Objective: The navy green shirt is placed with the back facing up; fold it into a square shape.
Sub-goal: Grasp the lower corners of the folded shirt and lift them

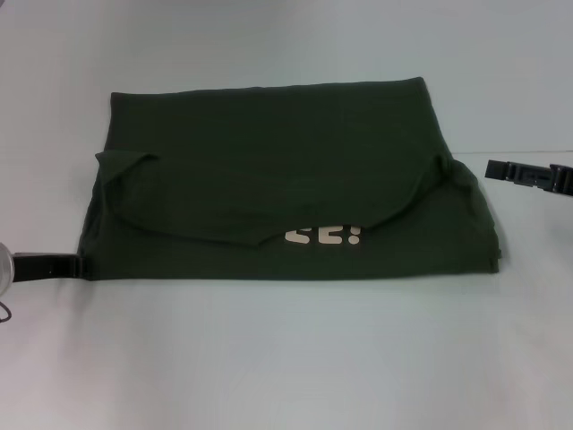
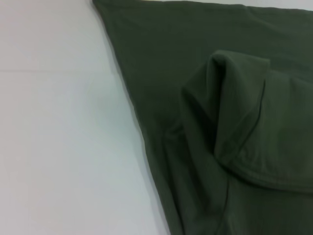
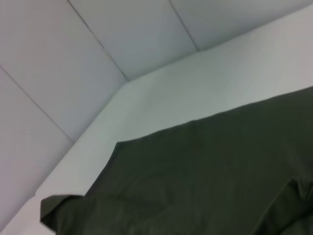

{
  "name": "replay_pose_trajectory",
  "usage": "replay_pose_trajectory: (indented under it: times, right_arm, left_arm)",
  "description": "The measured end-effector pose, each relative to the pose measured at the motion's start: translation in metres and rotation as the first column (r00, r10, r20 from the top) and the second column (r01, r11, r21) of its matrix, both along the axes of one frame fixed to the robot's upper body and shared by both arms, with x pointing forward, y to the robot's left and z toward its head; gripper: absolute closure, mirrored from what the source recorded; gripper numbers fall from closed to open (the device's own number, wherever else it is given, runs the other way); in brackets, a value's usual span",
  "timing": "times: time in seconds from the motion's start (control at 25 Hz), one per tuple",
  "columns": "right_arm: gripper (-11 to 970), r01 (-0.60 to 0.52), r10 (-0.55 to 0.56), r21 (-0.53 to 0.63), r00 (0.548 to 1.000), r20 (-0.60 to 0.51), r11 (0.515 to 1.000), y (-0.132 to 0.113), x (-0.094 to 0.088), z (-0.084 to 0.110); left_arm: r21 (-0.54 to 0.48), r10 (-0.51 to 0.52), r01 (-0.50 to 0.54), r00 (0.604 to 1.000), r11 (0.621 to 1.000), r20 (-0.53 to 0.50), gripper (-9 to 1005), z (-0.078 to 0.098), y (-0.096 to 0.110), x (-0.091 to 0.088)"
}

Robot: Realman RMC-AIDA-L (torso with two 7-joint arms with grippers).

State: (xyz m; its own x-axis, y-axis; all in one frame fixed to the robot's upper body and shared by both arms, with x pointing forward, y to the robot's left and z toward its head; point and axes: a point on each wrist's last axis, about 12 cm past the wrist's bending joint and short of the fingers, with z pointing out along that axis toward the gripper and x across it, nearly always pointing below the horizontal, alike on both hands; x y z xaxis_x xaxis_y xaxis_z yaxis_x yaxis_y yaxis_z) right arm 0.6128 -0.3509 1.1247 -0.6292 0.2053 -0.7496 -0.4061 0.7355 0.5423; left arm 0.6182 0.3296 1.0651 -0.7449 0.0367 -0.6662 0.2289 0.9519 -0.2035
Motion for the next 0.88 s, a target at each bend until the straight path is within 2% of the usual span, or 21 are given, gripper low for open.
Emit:
replay_pose_trajectory:
  times: [0.16,0.28,0.44,0.6,0.88]
  right_arm:
    - [78,-0.024,0.020,-0.033,0.991,-0.129,0.999,0.000,0.014,0.017]
    - [79,-0.056,0.024,-0.125,0.969,-0.244,0.990,0.002,0.026,0.029]
    - [79,-0.115,0.019,-0.262,0.939,-0.343,0.958,0.009,0.035,0.033]
    - [79,-0.170,0.034,-0.337,0.927,-0.374,0.926,0.021,0.037,0.027]
    - [79,-0.196,0.058,-0.408,0.944,-0.325,0.892,0.040,0.040,0.009]
  left_arm:
    - [-0.012,0.002,-0.002,1.000,1.000,0.002,992,0.002,-0.002,0.002]
    - [-0.012,0.003,-0.003,1.000,1.000,0.004,991,0.003,-0.002,0.003]
    - [-0.016,0.011,-0.011,1.000,1.000,0.006,991,0.003,-0.001,0.003]
    - [-0.017,0.012,-0.012,1.000,1.000,0.008,991,0.003,-0.001,0.003]
    - [-0.017,0.012,-0.012,1.000,1.000,0.008,991,0.003,-0.002,0.003]
